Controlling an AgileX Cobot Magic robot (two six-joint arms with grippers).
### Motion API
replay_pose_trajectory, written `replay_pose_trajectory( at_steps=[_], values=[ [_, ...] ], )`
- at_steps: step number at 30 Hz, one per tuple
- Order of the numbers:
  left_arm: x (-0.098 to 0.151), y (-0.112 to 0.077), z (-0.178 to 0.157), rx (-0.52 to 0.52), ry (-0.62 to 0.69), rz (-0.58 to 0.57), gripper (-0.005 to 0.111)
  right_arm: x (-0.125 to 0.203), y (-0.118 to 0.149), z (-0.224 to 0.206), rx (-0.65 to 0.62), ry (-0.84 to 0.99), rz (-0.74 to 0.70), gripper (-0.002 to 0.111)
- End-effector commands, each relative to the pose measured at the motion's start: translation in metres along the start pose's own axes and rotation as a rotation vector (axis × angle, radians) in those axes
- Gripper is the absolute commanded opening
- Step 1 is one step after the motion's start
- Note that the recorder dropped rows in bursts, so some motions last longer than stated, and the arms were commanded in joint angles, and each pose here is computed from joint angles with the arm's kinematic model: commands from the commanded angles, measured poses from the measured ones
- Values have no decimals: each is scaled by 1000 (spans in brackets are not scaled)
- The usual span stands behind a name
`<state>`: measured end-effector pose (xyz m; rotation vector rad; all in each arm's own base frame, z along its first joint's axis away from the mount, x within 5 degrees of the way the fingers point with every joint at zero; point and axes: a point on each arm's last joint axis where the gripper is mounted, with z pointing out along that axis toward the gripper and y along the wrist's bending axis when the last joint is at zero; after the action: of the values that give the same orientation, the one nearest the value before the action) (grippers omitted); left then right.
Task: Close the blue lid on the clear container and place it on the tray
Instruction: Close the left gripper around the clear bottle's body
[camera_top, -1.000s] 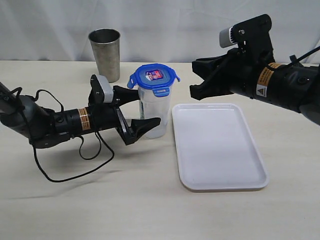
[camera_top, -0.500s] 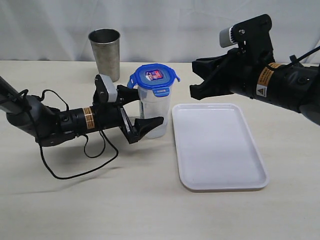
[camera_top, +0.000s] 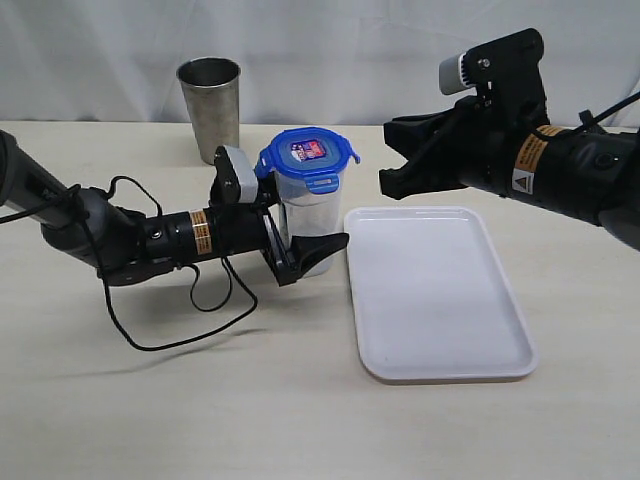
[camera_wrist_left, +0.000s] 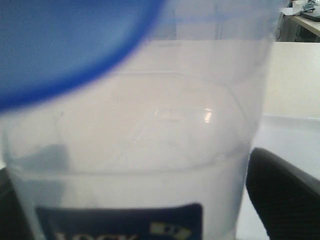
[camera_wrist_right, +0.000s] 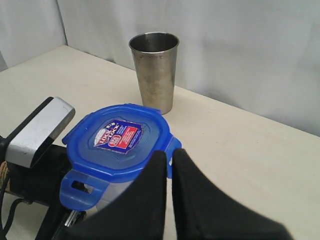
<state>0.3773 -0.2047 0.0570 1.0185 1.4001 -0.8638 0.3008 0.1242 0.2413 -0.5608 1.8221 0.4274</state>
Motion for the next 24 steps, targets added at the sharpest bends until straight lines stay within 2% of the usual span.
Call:
replay_pose_trajectory(
  at_steps=[1, 24],
  values=[
    [-2, 2, 1, -11, -11, -9, 92, -1, 1, -2, -3, -6, 0, 4],
    [-2, 1, 1, 0, -16, -3, 92, -1, 1, -2, -1, -3, 9, 4]
  ],
)
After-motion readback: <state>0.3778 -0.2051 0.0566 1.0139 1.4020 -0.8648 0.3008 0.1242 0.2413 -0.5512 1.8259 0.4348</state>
